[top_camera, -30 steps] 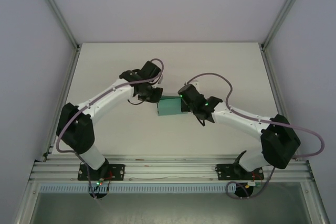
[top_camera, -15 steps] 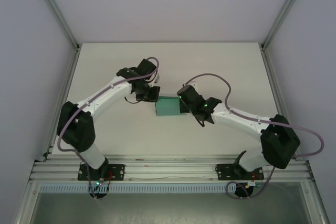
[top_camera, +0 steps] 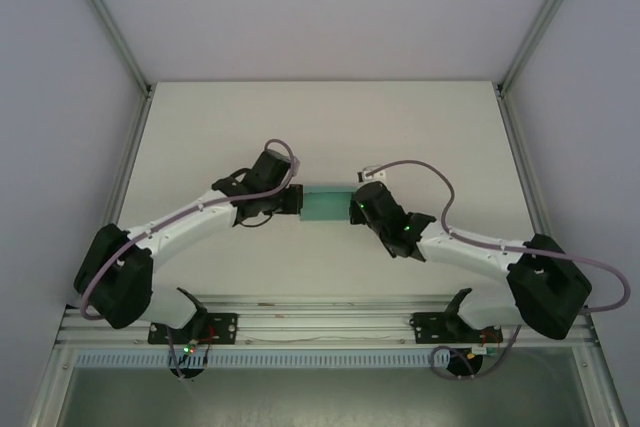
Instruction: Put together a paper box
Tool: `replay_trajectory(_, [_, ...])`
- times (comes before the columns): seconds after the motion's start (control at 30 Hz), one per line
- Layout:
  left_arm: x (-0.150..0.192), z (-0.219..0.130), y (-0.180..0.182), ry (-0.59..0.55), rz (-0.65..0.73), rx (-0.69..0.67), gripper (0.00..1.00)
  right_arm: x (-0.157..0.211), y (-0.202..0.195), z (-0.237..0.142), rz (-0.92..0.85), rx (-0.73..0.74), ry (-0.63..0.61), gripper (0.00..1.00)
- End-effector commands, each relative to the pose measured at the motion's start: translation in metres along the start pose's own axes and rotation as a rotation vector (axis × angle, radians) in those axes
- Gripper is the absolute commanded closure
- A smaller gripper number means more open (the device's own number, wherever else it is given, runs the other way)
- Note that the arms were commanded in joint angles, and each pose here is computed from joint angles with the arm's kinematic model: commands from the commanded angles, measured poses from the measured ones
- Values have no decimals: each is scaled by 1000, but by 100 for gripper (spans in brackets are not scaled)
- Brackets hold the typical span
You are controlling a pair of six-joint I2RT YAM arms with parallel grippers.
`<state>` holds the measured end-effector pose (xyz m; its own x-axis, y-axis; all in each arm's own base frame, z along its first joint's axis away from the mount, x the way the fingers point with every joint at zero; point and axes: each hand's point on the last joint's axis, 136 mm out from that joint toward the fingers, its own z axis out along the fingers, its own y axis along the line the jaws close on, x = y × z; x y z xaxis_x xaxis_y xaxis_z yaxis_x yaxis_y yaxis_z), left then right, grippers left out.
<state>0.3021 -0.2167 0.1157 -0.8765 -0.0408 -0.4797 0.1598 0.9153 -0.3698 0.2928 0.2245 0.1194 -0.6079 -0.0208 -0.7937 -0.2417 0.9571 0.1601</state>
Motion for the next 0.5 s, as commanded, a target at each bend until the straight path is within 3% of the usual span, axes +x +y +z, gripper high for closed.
replay_trajectory(0.0, [29,17,26,92,-14,-109,100,45,-7,-6,-69,5,206,78])
replay_trajectory(0.1, [27,16,26,91,-7,-115,100,22,-1,-17,-48,-19,160,52])
replay_trajectory(0.2, [26,17,24,97,-3,-109,100,-1,0,-27,-20,-40,119,38])
replay_trajectory(0.3, [23,18,23,88,-3,-112,100,-22,1,-30,61,-77,92,33])
replay_trajectory(0.47, [19,16,20,82,5,-104,100,-44,-19,-20,180,-32,53,33])
